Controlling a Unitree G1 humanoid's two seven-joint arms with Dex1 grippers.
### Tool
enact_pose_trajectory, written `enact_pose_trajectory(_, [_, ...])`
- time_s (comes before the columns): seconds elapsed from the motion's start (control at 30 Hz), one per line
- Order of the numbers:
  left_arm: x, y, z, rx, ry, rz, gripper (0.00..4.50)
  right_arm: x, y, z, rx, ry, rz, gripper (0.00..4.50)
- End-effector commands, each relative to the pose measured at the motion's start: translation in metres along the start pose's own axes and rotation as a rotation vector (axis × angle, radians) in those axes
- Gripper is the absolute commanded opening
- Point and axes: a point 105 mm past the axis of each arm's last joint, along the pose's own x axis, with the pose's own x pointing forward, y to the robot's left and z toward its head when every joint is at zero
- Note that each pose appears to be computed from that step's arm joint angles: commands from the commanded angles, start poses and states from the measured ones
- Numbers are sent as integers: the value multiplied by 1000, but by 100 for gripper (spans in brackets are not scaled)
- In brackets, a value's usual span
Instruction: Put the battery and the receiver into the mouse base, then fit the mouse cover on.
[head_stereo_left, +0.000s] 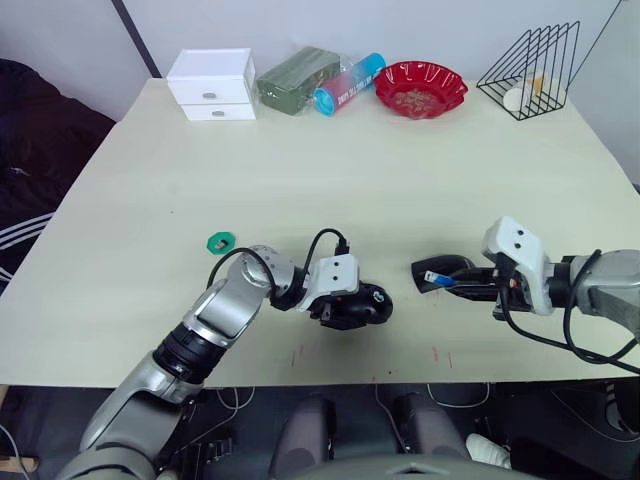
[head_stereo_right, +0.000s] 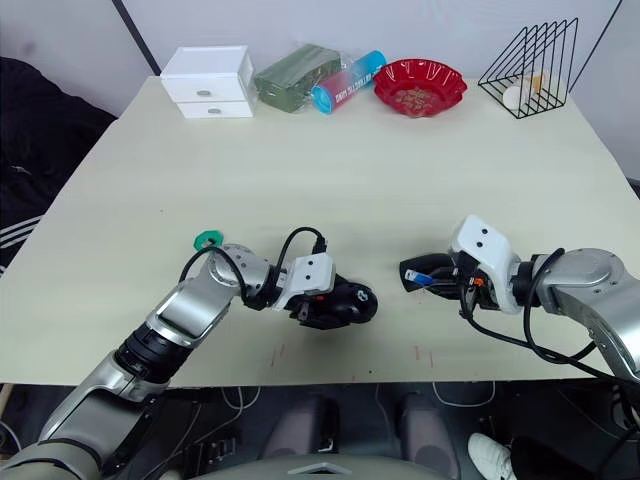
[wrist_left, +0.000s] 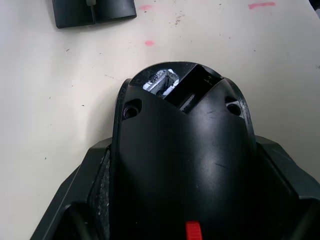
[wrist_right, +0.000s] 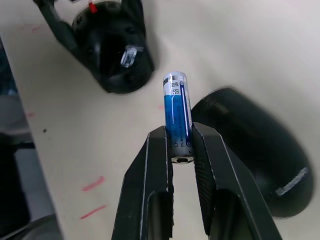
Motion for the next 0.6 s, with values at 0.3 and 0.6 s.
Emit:
enact_pose_trajectory(0.3, [7, -8, -17, -54, 57, -34, 297, 17, 25, 18, 49, 52, 41, 7])
enact_pose_trajectory(0.6, [7, -11, -17, -54, 64, -38, 297, 42, 38, 26, 110, 28, 69, 7])
